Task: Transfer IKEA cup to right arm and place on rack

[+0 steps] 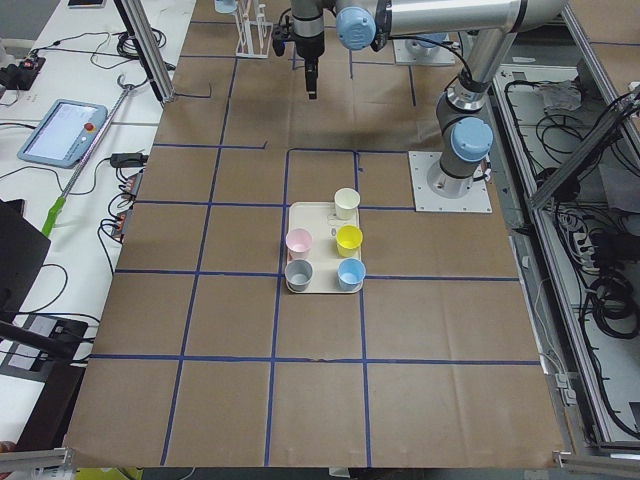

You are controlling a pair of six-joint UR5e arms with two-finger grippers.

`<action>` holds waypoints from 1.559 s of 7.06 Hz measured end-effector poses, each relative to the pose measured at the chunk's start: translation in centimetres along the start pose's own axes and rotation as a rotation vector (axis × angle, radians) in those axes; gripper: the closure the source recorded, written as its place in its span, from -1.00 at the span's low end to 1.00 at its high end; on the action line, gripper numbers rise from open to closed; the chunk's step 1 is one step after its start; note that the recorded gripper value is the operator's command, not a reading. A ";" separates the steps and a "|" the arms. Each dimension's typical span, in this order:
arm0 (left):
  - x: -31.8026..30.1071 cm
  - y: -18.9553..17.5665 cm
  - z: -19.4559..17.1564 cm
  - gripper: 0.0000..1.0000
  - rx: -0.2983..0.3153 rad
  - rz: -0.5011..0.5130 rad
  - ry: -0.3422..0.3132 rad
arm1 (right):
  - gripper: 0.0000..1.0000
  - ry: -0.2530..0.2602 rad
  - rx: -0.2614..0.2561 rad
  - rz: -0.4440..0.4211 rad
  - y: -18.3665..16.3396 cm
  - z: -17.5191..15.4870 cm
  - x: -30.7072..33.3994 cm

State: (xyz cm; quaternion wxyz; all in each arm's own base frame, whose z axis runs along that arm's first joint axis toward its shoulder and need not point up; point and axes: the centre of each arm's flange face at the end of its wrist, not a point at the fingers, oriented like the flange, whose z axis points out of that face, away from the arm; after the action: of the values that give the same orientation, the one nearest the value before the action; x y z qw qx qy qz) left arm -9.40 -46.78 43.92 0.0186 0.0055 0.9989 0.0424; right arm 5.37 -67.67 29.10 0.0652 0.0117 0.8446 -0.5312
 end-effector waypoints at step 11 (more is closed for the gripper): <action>-18.6 9.0 14.2 -0.95 0.047 0.091 0.078 | -0.99 -0.015 0.025 0.054 -1.5 -2.2 -0.7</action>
State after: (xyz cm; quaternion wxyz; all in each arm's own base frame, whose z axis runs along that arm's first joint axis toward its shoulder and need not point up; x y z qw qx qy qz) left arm 9.80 -36.81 31.28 -0.0225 0.0494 0.9983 0.0199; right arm 5.75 -66.27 31.50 0.0861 0.0314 0.8368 -0.5398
